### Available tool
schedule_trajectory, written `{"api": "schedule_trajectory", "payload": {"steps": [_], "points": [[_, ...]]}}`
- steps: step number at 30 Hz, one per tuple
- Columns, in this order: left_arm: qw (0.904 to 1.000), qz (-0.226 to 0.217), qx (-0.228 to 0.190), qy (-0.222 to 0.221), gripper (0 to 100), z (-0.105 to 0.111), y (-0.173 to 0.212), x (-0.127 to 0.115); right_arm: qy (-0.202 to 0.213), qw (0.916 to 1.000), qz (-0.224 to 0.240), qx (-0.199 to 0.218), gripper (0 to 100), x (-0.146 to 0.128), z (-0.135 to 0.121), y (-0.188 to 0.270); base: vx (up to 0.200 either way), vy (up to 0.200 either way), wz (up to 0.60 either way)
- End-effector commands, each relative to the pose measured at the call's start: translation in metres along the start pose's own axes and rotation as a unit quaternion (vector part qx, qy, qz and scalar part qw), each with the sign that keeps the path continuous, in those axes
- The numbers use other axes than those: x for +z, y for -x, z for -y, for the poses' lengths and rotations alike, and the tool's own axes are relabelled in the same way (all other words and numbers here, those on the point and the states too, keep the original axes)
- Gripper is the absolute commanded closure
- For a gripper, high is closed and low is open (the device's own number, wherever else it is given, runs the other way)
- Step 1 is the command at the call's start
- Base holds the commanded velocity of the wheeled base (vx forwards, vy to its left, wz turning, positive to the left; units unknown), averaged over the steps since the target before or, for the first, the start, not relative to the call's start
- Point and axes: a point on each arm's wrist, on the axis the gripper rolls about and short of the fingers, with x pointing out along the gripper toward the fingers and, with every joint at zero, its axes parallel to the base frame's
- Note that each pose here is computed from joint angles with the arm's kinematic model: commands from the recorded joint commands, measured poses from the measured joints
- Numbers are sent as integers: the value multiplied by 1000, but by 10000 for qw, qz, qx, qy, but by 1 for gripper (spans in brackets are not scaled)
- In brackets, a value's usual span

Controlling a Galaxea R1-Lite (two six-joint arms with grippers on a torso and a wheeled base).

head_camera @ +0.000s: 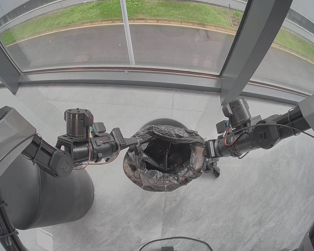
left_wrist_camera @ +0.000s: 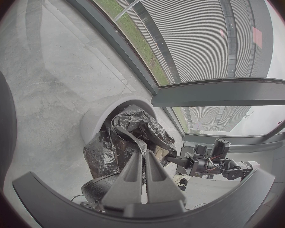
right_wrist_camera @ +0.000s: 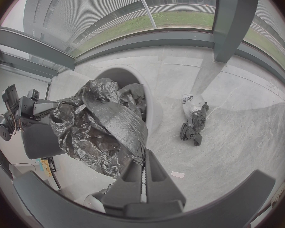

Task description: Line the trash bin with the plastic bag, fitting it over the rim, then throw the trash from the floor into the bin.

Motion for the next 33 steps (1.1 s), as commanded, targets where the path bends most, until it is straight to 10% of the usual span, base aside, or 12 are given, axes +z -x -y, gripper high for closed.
{"api": "schedule_trajectory", "payload": {"steps": [1,23,24,33], "points": [[10000,34,-37,-26,100,1,-4,3,-84,9999,-20,-70,100,-1,9,-5,0,0,0],[9999,169,29,11,100,-9,-5,14,-89,9984,476,-286,100,-1,22,-32,0,0,0],[9999,164,34,15,100,-9,-4,14,-88,9984,484,-284,0,-1,22,-32,0,0,0],[9998,192,5,-8,100,-5,0,14,-47,9939,1095,-90,0,21,11,5,0,0,0]]}}
